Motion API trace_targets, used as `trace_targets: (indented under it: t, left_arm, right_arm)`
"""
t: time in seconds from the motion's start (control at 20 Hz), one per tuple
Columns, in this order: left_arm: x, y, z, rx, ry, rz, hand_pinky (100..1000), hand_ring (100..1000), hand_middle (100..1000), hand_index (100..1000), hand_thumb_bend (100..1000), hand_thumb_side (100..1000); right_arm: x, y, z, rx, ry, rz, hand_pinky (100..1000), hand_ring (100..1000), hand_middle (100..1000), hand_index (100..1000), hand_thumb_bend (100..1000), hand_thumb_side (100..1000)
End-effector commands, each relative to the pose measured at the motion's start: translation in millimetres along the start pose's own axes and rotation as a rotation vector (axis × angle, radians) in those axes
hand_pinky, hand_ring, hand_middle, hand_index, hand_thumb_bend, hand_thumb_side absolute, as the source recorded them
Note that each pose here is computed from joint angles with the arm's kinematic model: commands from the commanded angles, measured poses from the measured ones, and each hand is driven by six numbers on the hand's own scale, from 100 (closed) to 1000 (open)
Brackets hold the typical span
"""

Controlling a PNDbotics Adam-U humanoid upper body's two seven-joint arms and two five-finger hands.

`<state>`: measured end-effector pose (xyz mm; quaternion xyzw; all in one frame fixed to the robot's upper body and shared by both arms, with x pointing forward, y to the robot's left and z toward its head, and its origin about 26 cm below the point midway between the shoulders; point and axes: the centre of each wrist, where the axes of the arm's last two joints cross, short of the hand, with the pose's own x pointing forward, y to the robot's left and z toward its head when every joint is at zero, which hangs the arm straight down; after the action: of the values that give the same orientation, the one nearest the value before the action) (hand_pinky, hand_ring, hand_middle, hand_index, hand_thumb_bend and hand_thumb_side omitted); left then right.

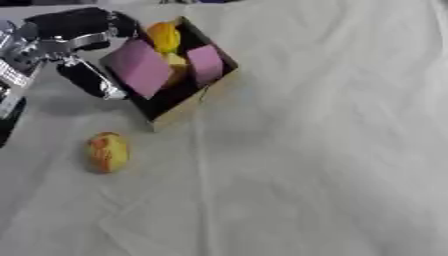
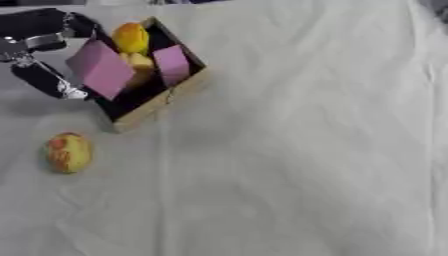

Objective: Pick up objects on the table and place them in the box.

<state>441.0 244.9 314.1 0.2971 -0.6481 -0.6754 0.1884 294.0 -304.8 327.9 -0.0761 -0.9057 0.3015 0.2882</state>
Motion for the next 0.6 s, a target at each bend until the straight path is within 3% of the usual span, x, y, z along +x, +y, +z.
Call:
trace_targets:
  t: [0.05, 0.5, 0.6]
  left_arm:
    - [-0.5, 16.2, 8.3, 0.047, 0.005, -0.027, 866, 808, 792, 941, 417, 230]
    - [1.0, 16.2, 8.4, 0.106, 0.018, -0.04, 864, 808, 791, 939, 438, 172]
    - [1.4, 15.3, 8.0, 0.107, 0.019, -0.045, 873, 821, 803, 957, 484, 186]
  right_arm:
    - [7.2, -5.0, -1.6, 0.001, -0.015, 0.015, 1000, 985, 685, 795, 100, 460]
    - [6.0, -3.4, -0.9, 0.007, -0.007, 0.007, 1000, 985, 684, 795, 100, 458]
    - [5.7, -3.3, -0.6, 0.007, -0.005, 0.007, 1000, 986, 684, 795, 100, 458]
